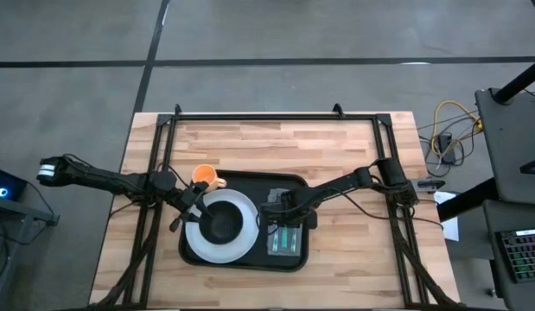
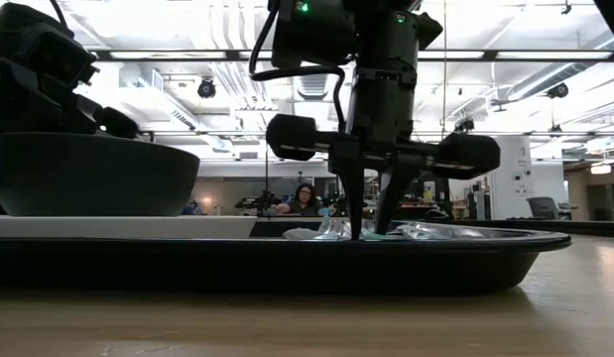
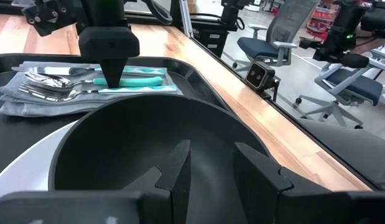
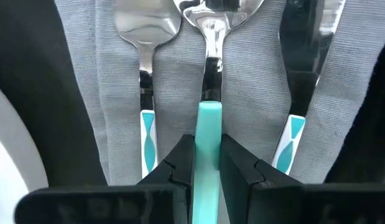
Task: Set up tray
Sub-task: Put the spoon to the right of the fork on the napkin on the serving tray, then return to Home Position
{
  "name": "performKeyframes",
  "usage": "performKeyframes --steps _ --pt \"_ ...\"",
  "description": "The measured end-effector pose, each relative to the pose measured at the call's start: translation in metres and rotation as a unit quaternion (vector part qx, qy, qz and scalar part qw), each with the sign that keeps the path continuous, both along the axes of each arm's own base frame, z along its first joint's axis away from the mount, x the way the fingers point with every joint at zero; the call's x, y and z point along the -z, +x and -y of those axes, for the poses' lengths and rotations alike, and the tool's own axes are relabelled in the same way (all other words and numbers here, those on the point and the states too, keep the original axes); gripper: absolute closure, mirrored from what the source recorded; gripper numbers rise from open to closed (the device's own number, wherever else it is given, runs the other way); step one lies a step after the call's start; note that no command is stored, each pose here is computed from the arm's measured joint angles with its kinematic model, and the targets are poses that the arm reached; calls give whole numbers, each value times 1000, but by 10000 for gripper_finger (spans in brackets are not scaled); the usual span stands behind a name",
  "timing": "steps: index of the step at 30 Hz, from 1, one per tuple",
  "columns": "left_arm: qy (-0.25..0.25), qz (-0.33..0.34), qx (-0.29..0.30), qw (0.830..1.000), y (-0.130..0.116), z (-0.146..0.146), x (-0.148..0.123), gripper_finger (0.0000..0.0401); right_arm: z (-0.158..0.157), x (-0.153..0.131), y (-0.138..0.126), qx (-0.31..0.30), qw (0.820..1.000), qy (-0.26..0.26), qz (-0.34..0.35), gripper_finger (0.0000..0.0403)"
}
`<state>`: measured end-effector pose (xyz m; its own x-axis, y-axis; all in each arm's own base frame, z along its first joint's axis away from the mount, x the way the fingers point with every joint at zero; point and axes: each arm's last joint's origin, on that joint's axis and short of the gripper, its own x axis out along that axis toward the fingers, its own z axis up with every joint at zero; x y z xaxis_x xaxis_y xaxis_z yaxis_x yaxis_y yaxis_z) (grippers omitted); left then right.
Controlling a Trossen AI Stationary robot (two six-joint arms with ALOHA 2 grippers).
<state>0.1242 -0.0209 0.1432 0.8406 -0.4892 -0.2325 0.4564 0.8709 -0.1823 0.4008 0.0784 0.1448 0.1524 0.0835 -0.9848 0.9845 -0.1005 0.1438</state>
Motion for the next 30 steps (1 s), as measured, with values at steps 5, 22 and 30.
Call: performKeyframes --steps 5,22,30 --pt "0 1 0 1000 0 0 0 303 0 0 0 8 1000 1 -2 365" --pt "0 1 0 1000 0 0 0 302 1 1 0 29 1000 -7 -3 326" --pt "0 0 0 1000 0 0 0 303 1 1 0 29 1000 -12 -1 269"
